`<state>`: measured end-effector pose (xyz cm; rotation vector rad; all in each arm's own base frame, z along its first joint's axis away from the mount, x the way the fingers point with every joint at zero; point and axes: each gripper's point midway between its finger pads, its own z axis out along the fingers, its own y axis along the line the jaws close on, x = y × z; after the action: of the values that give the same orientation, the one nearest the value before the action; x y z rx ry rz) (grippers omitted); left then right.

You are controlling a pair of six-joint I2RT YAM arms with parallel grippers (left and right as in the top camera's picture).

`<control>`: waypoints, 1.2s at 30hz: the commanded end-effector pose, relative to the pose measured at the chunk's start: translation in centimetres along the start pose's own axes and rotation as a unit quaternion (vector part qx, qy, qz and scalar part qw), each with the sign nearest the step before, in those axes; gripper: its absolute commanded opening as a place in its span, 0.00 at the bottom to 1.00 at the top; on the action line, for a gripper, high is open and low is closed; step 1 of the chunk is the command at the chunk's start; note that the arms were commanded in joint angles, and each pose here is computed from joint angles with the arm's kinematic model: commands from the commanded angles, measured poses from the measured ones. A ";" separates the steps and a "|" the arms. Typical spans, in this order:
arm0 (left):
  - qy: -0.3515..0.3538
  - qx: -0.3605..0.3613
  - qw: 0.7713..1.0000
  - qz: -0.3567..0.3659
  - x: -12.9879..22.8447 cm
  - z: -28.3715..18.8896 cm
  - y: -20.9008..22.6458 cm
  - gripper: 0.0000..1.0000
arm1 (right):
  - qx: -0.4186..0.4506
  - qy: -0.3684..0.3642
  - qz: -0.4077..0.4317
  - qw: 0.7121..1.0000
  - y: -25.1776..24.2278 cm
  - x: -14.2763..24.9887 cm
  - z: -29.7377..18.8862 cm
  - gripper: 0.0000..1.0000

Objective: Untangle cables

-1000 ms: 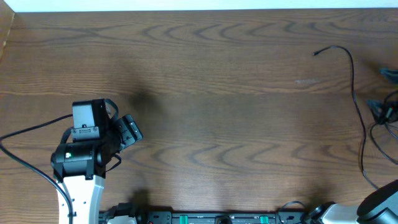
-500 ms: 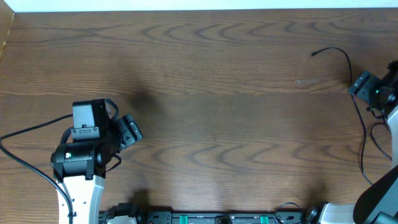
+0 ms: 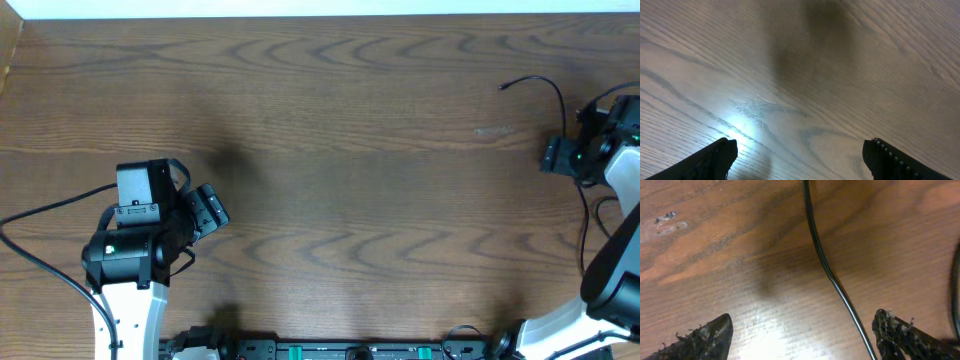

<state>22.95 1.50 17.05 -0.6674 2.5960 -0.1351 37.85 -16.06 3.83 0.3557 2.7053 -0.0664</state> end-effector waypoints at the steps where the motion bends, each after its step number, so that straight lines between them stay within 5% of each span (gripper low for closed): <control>1: -0.008 0.001 1.000 0.004 -0.4 -0.4 0.0 0.86 | -0.008 -0.009 -0.016 1.000 0.4 -0.6 0.7 0.84; 20: -0.008 -0.001 1.000 0.004 -0.4 -0.4 0.0 0.86 | 0.026 -0.033 -0.016 0.999 -1.7 -1.3 7.1 0.56; 21: -0.008 -0.001 1.000 0.004 -0.4 -0.4 0.0 0.86 | 0.026 -0.032 -0.016 0.999 -1.7 -1.3 7.2 0.50; 24: -0.008 -0.001 1.000 0.004 -0.4 -0.4 0.0 0.86 | 0.030 -0.031 0.005 0.999 -1.9 -1.2 7.3 0.04; 25: -0.009 -0.001 1.000 0.004 -0.4 -0.4 0.0 0.86 | 0.035 -0.034 0.026 0.998 -2.2 -1.5 7.1 0.01; 29: -0.008 -0.001 1.000 0.004 -0.4 -0.4 0.0 0.86 | 0.044 -0.070 0.085 0.993 -3.5 -4.3 4.0 0.01; 36: -0.007 -0.001 1.000 0.004 -0.3 -0.4 0.1 0.86 | 0.091 -0.237 0.113 0.961 -9.4 -14.8 -11.7 0.01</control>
<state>22.93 1.50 17.04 -0.6677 2.5971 -0.1349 42.93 -23.22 7.42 0.5805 2.4763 -0.1795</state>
